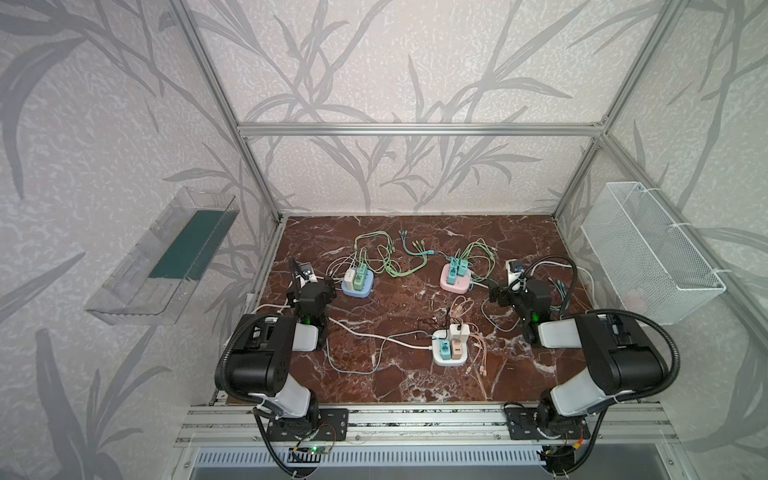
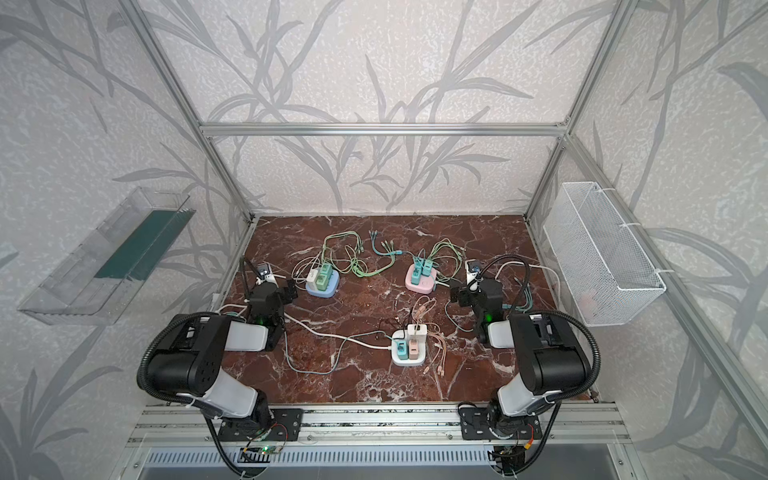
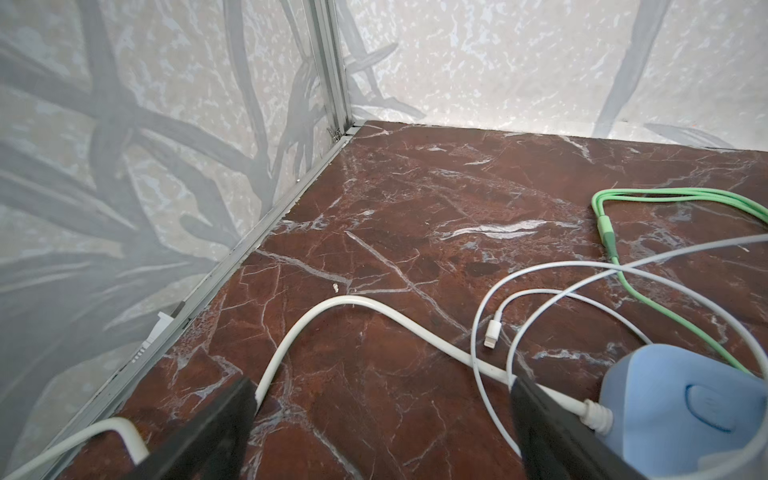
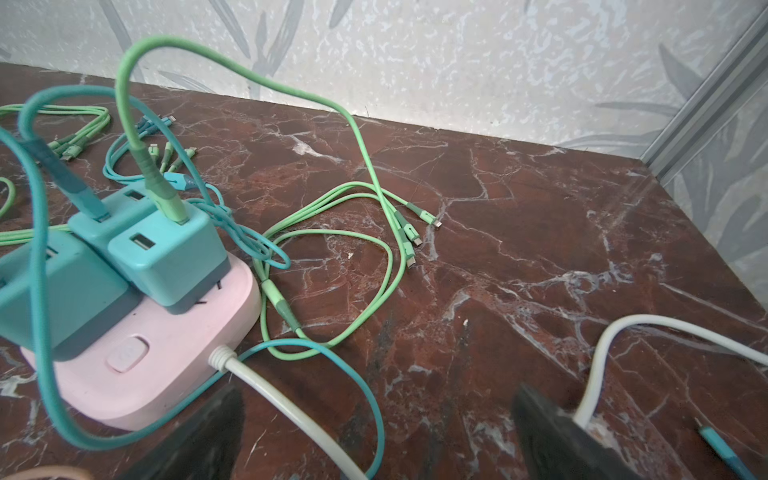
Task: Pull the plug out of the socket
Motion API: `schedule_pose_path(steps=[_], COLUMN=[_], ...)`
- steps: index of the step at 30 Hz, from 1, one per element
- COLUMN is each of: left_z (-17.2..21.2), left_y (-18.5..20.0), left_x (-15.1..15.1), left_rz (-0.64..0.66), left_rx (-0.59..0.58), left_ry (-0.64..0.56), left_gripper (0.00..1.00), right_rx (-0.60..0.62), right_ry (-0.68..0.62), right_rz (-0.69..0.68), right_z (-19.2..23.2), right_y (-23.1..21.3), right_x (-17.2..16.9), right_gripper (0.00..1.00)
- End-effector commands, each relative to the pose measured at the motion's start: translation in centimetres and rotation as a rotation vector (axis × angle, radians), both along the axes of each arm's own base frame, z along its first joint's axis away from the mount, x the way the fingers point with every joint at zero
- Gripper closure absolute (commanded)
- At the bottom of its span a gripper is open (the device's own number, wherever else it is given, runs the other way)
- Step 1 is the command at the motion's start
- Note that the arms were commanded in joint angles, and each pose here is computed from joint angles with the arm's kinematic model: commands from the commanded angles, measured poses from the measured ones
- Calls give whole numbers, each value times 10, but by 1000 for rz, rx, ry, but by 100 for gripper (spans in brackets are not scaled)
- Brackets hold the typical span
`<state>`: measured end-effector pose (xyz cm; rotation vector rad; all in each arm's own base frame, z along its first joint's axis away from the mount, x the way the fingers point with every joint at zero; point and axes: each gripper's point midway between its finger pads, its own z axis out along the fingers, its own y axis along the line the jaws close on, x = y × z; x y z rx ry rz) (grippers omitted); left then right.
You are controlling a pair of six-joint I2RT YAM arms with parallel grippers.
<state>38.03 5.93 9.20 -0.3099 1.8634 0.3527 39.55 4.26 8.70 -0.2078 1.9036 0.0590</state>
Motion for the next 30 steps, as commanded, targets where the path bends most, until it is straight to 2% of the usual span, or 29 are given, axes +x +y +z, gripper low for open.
schedule_pose_path(steps=[1,24,26,28,30], left_z=[8,11,21,37,57], left_y=[0,0,-5,-7,-3], left_x=[6,7,9,13,11], left_rz=[-1,-3,-36,-47,1], left_rx=[-2,3,1,0,-39], left_ry=[-33,-41,-21,37,102], left_gripper=[3,1,1,1,1], right_rx=[6,12,13,32,38], right_ry=[-25,-34,-22,63,115], right_rz=[-1,-5,-44,-85,-89], right_z=[5,8,18,30,45], right_y=[0,-1,-7,-13,-13], right_x=[2,2,1,1,-3], right_gripper=[1,0,1,3,4])
